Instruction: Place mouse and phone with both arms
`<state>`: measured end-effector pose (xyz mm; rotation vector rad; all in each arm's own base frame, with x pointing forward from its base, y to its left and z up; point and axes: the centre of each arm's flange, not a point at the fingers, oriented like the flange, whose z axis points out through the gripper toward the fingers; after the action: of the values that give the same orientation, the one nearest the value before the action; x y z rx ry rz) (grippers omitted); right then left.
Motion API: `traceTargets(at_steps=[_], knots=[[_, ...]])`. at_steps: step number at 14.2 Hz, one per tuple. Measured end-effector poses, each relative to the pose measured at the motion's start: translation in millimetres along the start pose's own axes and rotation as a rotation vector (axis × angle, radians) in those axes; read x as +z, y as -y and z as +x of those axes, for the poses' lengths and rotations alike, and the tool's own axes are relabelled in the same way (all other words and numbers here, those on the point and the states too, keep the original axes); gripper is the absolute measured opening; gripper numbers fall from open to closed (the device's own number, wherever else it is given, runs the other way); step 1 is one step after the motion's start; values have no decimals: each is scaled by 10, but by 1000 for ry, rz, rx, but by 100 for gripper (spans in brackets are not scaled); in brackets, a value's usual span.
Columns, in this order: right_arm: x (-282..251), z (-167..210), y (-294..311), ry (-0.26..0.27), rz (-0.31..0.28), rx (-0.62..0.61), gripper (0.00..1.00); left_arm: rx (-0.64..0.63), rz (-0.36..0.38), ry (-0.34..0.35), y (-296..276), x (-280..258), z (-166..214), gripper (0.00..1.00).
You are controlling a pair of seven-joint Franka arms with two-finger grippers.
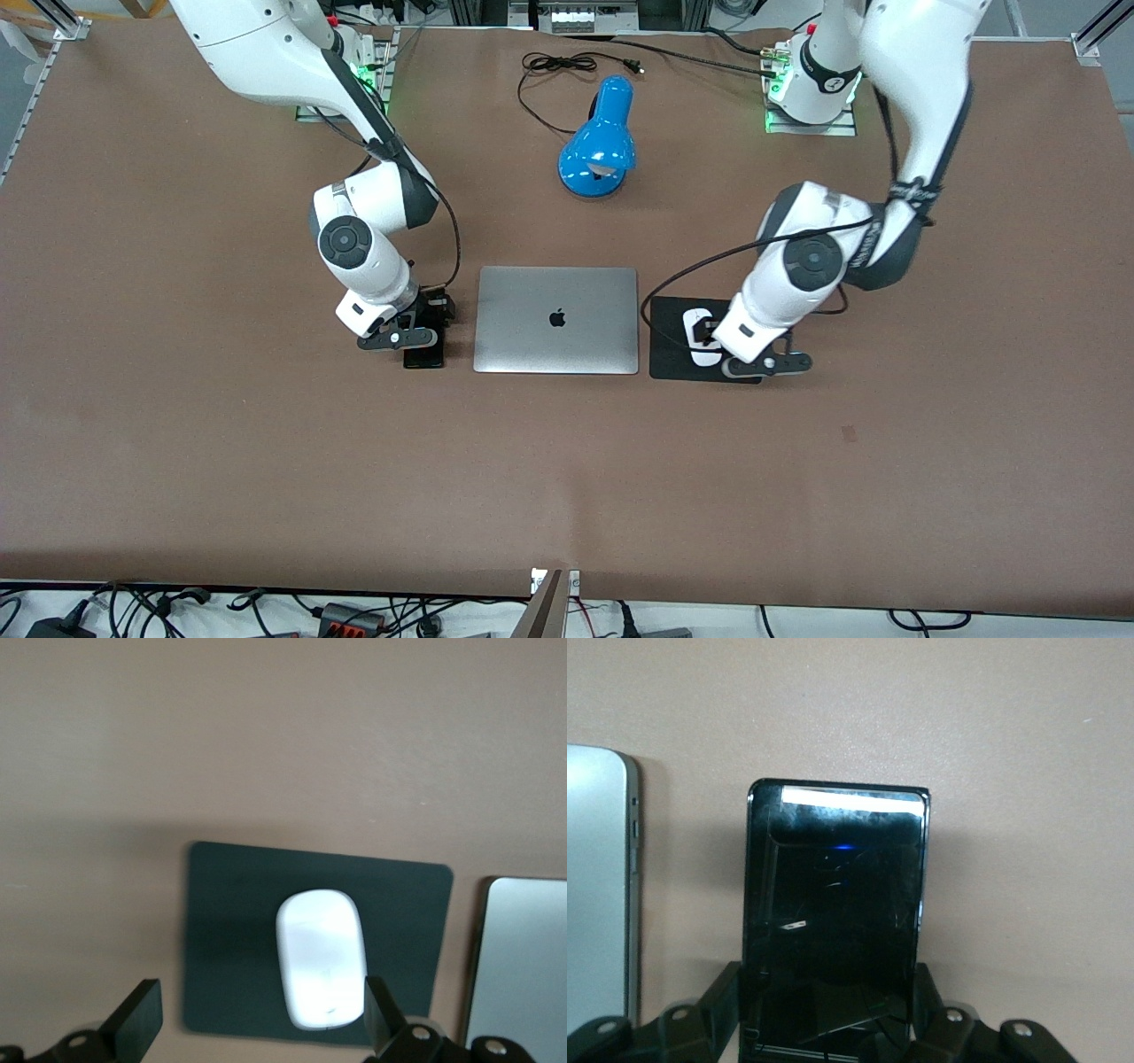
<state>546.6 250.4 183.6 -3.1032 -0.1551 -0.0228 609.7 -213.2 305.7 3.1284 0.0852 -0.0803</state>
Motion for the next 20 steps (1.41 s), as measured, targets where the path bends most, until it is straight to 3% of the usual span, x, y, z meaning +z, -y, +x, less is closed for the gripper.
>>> traceTargets(at_steps=[5,8,10,13,16,20], knots=[[-101,103,-3,-26,7,6,100,41,5,-2,572,-869,347,100],[-463,342,-219,-42,6,48,100,35,21,51,787,-1409,347,100],[-914,544,-518,-27,-3,95,100,40,17,85,1005,-1663,312,100],[-1754,779,-1082,-55,-3,182,100,57,-30,83,1417,-1987,199,100],[-2501,766,-1810,-57,-11,277,100,35,-47,66,1789,-2255,-88,100],[-3354,610,-2534,-70,-24,305,100,111,-16,53,1756,-2454,-548,100]])
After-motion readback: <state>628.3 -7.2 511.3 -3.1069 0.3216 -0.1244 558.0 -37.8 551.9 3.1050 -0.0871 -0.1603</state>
